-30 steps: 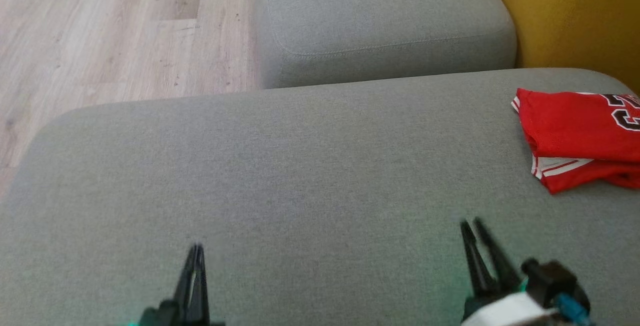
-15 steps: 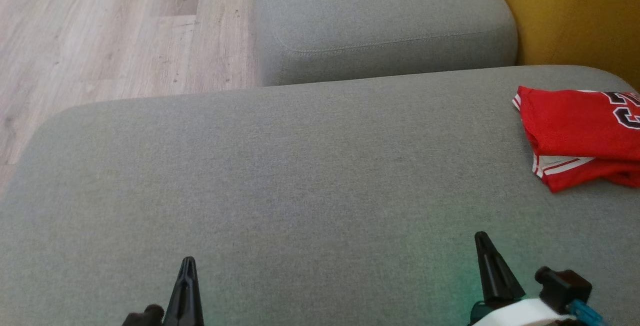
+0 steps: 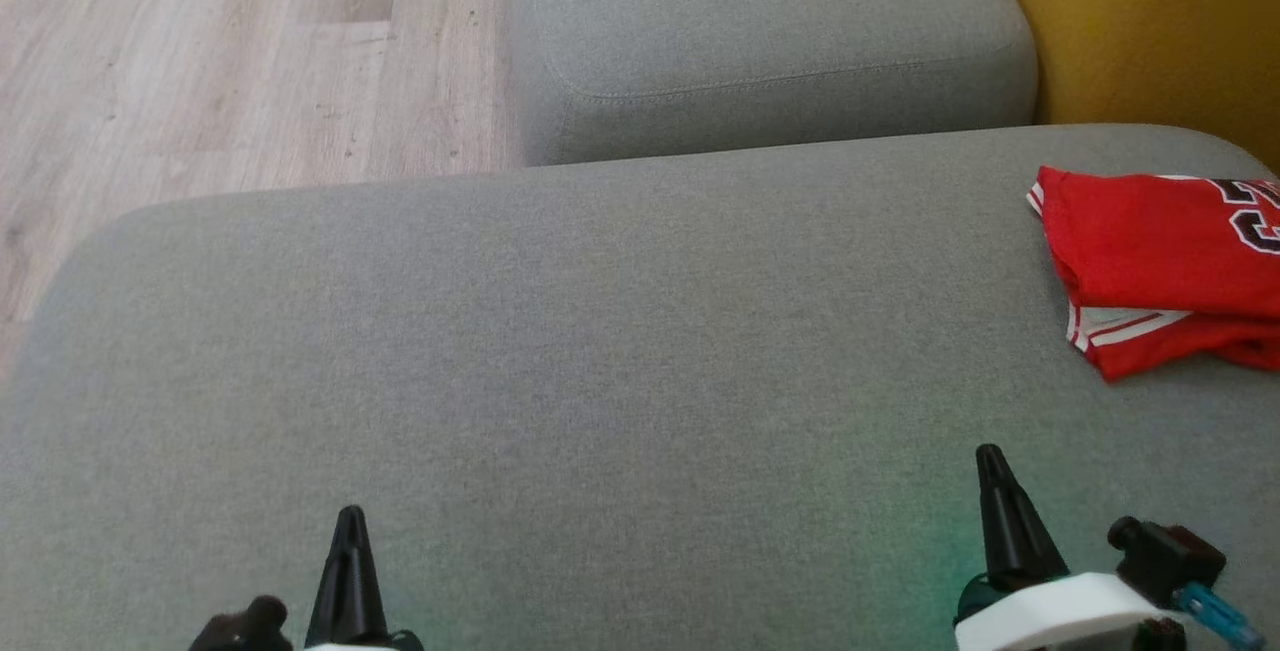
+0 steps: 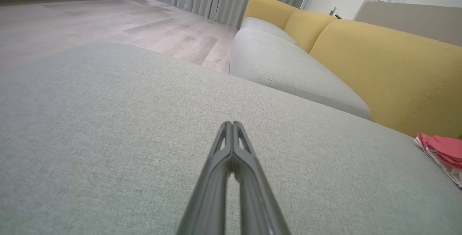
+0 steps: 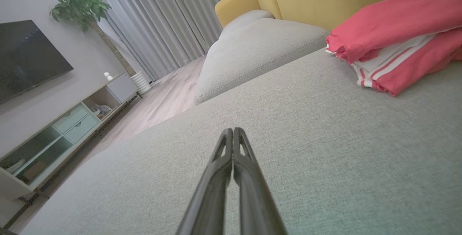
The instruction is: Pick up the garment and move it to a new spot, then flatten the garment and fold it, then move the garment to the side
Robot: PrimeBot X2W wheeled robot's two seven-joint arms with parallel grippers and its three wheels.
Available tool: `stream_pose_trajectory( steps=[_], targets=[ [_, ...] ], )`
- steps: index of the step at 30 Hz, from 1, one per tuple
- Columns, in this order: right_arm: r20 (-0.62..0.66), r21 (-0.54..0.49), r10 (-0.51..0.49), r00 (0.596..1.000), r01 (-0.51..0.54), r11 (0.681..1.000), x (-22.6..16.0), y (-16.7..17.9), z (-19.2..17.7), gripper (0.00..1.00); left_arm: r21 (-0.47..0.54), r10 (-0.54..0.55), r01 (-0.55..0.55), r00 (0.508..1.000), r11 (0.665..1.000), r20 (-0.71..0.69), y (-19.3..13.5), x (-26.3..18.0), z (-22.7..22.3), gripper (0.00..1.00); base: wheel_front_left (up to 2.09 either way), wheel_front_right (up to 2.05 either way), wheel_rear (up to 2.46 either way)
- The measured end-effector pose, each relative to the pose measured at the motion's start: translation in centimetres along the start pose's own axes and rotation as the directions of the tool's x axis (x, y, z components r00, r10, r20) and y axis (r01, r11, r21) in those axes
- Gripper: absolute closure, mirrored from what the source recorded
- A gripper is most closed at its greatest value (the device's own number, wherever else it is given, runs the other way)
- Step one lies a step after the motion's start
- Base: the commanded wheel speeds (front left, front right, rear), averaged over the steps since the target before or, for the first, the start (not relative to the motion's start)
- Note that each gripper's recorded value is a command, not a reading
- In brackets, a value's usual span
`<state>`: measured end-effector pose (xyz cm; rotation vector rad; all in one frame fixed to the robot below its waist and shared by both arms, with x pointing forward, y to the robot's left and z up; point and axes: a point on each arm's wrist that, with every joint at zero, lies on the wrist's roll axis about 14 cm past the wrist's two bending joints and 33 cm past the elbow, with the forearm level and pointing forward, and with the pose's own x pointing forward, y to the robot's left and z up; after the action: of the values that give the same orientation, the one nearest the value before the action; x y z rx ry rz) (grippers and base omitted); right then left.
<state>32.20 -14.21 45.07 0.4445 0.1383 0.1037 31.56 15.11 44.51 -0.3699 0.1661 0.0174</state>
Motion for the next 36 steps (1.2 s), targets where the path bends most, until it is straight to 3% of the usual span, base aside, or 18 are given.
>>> stream_pose_trajectory(
  steps=[19, 36],
  targets=[
    [0.004, 0.219, -0.057, 0.998, 0.055, 0.974, 0.7, -1.4, 0.8, 1.00, -0.235, 0.022, -0.029, 0.999, 0.972, -0.032, 0.8, 1.0, 0.3, 1.00, 0.00, 0.00, 0.00],
    [0.013, 0.418, -0.095, 0.995, 0.081, 0.905, 1.5, -2.4, 1.7, 1.00, -0.442, 0.027, -0.047, 0.998, 0.896, -0.050, 1.3, 1.9, 0.7, 1.00, 0.00, 0.00, 0.00]
  ],
)
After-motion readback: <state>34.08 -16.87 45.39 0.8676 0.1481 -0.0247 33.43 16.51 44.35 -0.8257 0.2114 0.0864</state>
